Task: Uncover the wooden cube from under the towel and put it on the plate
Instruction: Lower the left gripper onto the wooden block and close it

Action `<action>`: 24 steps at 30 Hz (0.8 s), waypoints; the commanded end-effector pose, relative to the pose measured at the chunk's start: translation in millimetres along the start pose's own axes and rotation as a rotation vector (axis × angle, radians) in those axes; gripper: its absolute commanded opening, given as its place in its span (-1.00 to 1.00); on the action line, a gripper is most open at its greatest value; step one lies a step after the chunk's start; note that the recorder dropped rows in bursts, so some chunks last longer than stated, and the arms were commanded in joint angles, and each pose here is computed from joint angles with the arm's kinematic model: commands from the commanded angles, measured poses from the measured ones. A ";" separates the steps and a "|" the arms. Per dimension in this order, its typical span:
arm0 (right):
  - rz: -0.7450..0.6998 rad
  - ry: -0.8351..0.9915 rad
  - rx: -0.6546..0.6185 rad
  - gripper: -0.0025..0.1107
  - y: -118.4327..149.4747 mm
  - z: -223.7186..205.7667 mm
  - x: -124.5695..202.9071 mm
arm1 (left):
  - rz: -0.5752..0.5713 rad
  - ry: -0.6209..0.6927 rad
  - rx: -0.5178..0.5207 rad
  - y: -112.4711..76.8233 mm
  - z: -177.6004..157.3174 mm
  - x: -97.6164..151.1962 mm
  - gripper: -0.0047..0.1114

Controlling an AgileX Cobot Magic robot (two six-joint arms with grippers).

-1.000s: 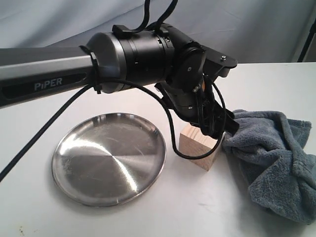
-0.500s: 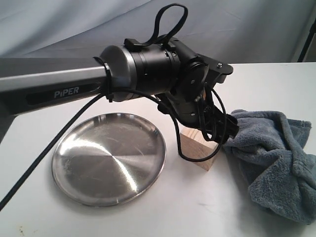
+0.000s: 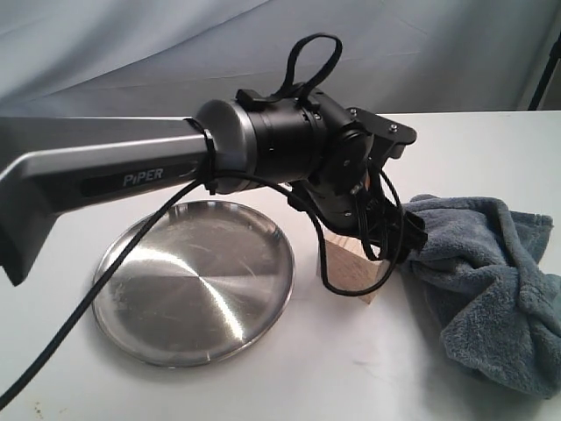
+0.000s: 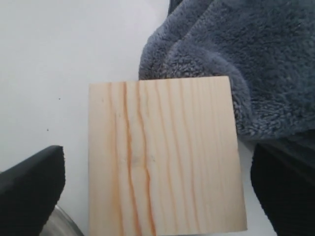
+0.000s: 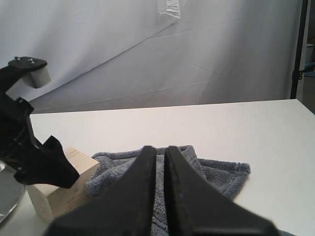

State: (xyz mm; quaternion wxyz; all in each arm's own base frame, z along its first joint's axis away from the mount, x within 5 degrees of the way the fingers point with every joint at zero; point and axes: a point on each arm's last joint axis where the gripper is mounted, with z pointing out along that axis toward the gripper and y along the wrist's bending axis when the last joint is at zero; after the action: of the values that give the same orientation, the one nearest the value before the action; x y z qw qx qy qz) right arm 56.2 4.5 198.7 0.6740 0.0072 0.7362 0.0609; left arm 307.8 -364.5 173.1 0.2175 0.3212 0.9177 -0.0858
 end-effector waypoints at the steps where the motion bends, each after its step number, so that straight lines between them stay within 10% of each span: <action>1: 0.001 -0.010 0.001 -0.83 -0.1 -0.1 0.2 | 0.029 0.002 -0.001 -1.6 6.7 1.6 0.74; 24: 0.001 -0.010 0.001 -0.83 -0.1 -0.1 0.2 | 0.044 0.080 -0.015 -1.2 36.6 15.8 0.74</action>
State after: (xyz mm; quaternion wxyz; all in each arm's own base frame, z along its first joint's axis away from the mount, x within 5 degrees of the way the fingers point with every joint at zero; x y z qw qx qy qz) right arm 56.2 4.5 198.7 0.6740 0.0072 0.7362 0.0609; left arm 309.4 -366.4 135.6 0.1862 0.3396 0.9198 -0.0633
